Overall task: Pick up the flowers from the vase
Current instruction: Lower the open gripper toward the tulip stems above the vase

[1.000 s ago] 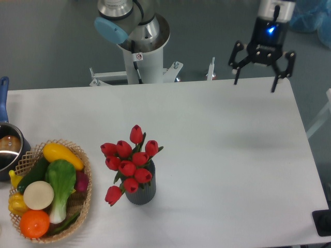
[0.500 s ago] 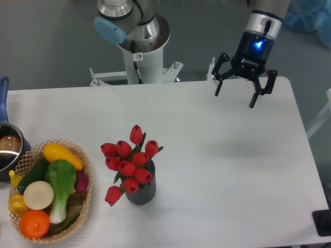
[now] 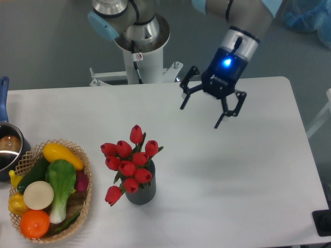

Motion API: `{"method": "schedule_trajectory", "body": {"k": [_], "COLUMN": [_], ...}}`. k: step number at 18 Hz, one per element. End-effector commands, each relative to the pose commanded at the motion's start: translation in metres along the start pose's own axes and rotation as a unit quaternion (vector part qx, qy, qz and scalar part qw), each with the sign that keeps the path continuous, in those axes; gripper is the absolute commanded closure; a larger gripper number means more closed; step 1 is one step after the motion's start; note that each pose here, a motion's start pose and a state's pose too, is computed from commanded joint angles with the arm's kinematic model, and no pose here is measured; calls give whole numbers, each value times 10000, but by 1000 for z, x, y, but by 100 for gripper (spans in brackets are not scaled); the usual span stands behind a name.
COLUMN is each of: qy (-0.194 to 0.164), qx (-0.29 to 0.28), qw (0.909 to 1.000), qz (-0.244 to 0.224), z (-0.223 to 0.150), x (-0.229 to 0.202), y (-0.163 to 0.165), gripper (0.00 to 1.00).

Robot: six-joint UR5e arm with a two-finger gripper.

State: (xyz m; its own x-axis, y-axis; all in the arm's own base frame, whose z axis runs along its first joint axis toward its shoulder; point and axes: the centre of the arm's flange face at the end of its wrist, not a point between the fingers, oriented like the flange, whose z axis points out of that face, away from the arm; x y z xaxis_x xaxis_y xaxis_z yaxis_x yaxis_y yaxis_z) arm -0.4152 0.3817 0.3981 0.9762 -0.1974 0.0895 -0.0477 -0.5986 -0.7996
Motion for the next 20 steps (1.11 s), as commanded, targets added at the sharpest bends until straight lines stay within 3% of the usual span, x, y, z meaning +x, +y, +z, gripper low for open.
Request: {"method": "schedule_trajectory", "body": {"k": [3, 7, 9, 12, 17, 20], "qy": [61, 412, 405, 512, 530, 616], "qx": [-25, -418, -406, -424, -357, 150], "qw": [10000, 9966, 9959, 9945, 9930, 9926], "qz": [47, 579, 694, 805, 989, 1031], "z": [7, 55, 55, 64, 64, 76], "x": [0, 6, 5, 11, 9, 9], "y": [0, -3, -15, 1, 10, 18], "gripper": [0, 0, 0, 0, 0, 0]}}
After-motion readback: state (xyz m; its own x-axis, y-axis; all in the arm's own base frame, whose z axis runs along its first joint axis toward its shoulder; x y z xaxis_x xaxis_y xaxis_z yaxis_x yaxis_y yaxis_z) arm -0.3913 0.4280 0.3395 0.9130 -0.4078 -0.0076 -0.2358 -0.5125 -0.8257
